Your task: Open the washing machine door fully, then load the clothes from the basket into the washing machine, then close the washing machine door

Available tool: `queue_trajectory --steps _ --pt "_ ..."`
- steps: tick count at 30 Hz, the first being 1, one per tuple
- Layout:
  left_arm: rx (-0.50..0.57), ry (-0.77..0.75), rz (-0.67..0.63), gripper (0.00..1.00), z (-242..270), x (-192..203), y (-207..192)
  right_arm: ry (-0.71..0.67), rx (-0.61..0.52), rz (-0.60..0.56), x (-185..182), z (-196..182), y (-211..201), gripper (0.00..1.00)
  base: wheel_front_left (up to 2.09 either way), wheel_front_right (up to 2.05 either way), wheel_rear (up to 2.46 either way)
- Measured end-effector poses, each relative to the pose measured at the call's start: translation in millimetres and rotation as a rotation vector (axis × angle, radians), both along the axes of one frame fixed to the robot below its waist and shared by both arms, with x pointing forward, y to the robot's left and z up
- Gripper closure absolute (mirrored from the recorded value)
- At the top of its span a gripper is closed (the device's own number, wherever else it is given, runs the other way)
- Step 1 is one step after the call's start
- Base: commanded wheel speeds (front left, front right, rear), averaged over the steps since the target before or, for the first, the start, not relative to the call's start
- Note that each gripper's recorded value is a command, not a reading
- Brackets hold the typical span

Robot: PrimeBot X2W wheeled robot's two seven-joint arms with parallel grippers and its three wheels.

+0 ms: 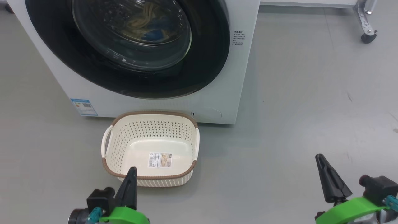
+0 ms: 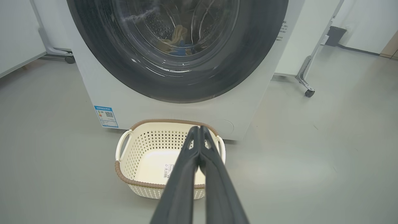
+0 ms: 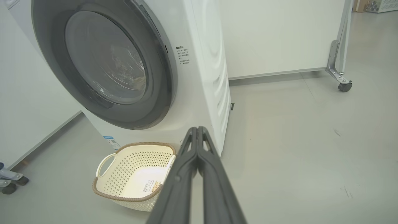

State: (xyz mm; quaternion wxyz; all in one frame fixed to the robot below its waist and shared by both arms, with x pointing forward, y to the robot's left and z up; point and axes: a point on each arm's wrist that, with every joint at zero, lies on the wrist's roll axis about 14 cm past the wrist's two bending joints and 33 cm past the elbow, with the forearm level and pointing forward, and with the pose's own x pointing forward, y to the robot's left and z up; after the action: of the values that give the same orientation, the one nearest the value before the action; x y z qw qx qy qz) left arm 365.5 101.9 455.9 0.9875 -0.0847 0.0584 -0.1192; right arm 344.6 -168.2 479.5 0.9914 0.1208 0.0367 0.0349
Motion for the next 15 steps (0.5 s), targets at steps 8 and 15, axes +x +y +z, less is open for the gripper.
queue_trajectory --steps 8,15 --pt "-0.084 0.032 0.040 1.00 0.0 2.7 7.6 0.017 0.093 -0.020 -0.9 -3.5 -1.9 1.00 0.00 0.00 0.00" --pt "-0.154 0.061 0.078 1.00 -0.4 4.8 15.3 0.027 0.173 -0.038 -1.4 -5.7 -4.1 1.00 0.00 0.00 0.00"
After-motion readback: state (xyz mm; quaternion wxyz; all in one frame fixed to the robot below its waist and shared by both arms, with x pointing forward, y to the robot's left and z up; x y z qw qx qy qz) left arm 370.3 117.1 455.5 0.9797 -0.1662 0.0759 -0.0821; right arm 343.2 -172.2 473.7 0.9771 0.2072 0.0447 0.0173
